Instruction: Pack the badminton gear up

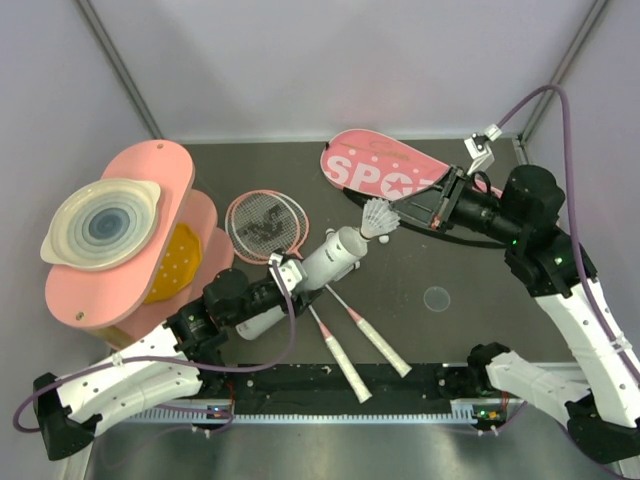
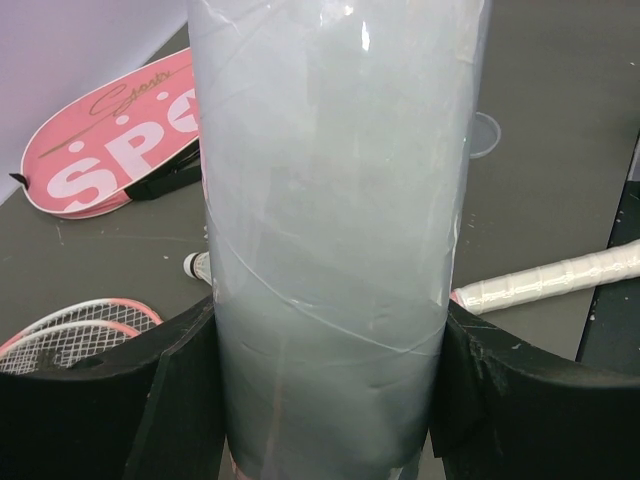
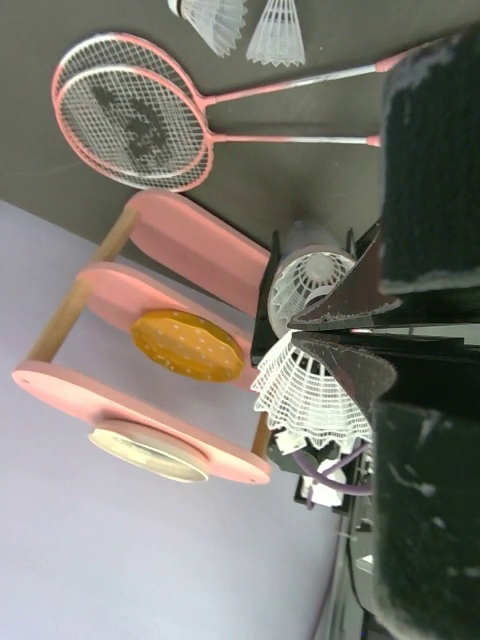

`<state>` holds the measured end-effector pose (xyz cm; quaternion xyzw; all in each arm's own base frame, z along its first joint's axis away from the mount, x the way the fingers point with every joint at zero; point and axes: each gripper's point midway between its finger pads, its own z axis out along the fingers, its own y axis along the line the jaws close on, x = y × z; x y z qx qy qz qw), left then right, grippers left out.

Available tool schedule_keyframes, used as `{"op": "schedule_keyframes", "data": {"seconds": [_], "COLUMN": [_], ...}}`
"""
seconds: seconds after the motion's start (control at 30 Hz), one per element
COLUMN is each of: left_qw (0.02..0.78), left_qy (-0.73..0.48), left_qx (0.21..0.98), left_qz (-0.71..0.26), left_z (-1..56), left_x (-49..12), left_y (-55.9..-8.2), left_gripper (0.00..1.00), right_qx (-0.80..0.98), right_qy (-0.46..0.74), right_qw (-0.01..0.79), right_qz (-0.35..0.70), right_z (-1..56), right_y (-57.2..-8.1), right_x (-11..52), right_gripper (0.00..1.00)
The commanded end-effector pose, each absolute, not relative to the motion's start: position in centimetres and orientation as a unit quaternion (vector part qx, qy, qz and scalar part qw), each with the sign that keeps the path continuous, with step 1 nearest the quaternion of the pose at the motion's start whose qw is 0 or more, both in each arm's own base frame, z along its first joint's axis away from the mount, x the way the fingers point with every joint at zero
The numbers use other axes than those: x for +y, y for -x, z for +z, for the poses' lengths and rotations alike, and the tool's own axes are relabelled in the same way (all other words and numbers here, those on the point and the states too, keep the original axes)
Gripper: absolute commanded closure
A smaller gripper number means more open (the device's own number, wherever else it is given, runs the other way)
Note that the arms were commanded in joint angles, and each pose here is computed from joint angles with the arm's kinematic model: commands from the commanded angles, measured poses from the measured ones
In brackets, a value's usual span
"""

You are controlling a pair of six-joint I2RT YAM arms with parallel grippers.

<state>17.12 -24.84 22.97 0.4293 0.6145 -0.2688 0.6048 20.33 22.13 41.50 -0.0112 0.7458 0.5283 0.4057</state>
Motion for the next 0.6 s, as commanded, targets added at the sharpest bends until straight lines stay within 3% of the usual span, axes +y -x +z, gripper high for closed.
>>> {"op": "schedule_keyframes", "data": {"seconds": [0.0,0.33,0.43,0.57], "left_qw": [0.636,0.647,0.651,0.651], "left_qy": [-0.421,-0.413,-0.412,-0.413], "left_qx": [0.579,0.569,0.566,0.565], "left_qz": [-0.287,-0.295,-0.295,-0.295], "left_z": [25.4,26.2,26.4,26.4], "left_x": [-25.3,-25.1,-25.0,-25.1], "left_y": [-17.0,-16.8,-16.7,-16.7], "left_gripper": [0.86,0.86,0.86,0.86], "right_qx": [0.718,0.746,0.761,0.782], "right_qy": [0.033,0.042,0.077,0.127], "right_qw": [0.376,0.357,0.350,0.328], "right_qz": [0.585,0.561,0.540,0.514], "right_z": [42.0,37.5,36.4,35.1], "right_y": [-19.0,-19.5,-19.3,-18.7], "right_x": [23.5,25.9,26.1,26.3], "right_gripper": [1.00,1.00,0.87,0.53]}}
